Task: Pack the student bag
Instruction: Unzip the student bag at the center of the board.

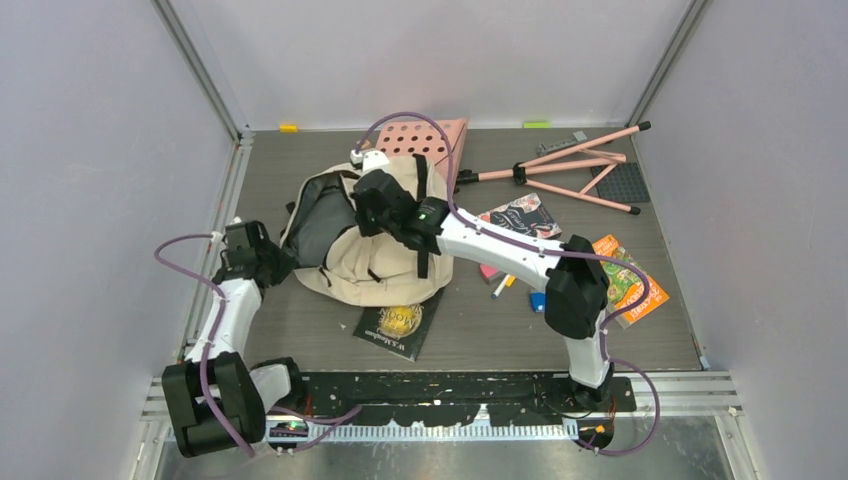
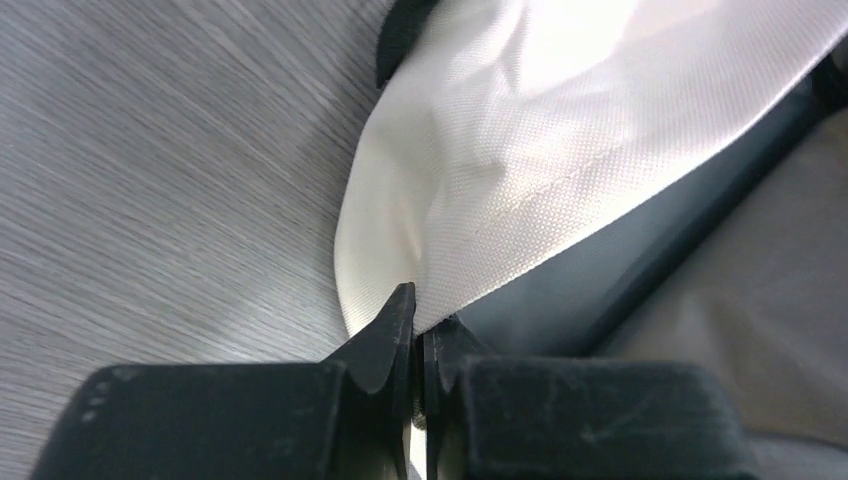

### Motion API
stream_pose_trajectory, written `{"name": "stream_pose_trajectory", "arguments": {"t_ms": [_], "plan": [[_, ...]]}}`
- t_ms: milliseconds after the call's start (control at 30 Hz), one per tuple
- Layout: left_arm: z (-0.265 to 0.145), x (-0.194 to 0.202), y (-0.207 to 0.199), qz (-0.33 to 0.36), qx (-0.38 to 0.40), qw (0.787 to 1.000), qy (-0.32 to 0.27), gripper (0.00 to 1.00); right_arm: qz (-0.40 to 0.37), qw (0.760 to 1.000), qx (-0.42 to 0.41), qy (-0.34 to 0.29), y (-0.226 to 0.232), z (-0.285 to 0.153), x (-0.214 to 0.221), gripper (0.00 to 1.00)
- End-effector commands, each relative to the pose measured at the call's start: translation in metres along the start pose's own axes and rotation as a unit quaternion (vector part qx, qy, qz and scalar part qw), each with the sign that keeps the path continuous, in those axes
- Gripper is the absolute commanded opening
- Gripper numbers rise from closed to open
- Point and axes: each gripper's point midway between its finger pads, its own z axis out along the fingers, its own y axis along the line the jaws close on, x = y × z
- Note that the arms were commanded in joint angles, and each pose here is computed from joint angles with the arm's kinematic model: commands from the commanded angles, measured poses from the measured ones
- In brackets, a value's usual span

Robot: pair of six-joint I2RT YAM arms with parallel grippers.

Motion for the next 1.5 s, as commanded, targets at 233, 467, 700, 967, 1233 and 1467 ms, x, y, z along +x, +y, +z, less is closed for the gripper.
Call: {"name": "stream_pose_trajectory", "arguments": {"t_ms": [233, 467, 700, 967, 1233, 1467], "plan": [[0.000, -0.041, 0.029, -0.064, -0.012, 0.997, -0.036, 0.03, 0.050, 0.994, 0.052, -0.078, -0.069, -0.081, -0.056, 0.00], [0.001, -0.052, 0.043, -0.099, -0.021, 0.994, -0.046, 0.02, 0.056, 0.993, 0.078, -0.071, -0.104, -0.110, -0.038, 0.00], [-0.003, -0.062, 0.057, -0.121, -0.035, 0.990, -0.059, 0.02, 0.067, 0.991, 0.098, -0.066, -0.130, -0.138, -0.014, 0.00], [-0.019, -0.066, 0.050, -0.117, -0.022, 0.991, -0.067, 0.06, 0.100, 0.989, 0.108, -0.022, -0.166, -0.124, 0.031, 0.00], [-0.068, -0.079, 0.008, -0.046, 0.047, 0.995, -0.077, 0.53, 0.120, 0.992, 0.045, 0.003, -0.149, -0.098, 0.053, 0.00], [-0.083, -0.063, -0.050, 0.170, 0.089, 0.981, 0.005, 0.76, 0.128, 0.992, 0.020, 0.013, -0.139, -0.088, 0.058, 0.00]]}}
